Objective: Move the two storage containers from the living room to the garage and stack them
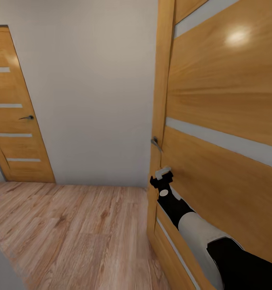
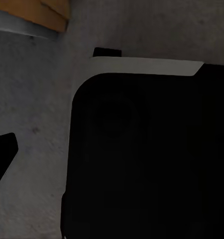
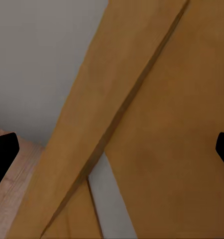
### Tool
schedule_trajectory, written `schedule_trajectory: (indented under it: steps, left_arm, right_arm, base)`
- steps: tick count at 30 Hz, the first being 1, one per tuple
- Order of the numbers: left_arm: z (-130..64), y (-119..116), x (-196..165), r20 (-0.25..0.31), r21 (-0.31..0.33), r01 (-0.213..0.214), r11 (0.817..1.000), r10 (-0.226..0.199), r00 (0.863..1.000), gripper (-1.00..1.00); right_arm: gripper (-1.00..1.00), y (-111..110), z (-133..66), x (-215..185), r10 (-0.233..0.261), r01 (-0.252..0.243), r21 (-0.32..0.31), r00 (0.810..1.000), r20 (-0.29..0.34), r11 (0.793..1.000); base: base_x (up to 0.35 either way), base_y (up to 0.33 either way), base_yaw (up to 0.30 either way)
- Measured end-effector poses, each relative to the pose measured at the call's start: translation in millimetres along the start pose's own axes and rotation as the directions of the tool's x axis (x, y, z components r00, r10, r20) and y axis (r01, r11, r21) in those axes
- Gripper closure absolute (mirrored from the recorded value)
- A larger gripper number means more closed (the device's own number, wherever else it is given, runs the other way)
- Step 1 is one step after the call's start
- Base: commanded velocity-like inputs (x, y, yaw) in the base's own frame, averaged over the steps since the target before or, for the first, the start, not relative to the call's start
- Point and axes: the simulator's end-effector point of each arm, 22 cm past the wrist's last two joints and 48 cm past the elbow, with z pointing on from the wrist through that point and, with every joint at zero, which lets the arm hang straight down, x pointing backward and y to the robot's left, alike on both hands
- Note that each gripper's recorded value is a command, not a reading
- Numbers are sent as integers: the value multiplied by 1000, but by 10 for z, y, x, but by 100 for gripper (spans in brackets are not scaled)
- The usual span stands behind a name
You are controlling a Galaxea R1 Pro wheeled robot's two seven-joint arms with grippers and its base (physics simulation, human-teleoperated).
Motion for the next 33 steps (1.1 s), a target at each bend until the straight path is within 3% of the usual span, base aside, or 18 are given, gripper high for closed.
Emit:
schedule_trajectory:
  steps: [9,33]
  left_arm:
    - [1,-10,-2,0,1,-1,1000,1,1000,-100]
    - [1,-10,1,-1,1,1,1000,-1,1000,-100]
  right_arm:
    - [-100,3,3,10,2,-2,0,1000,-2,1000]
    - [-100,14,3,7,-4,4,-3,1000,0,1000]
  base:
    - [227,0,0]
    - [5,-47,0]
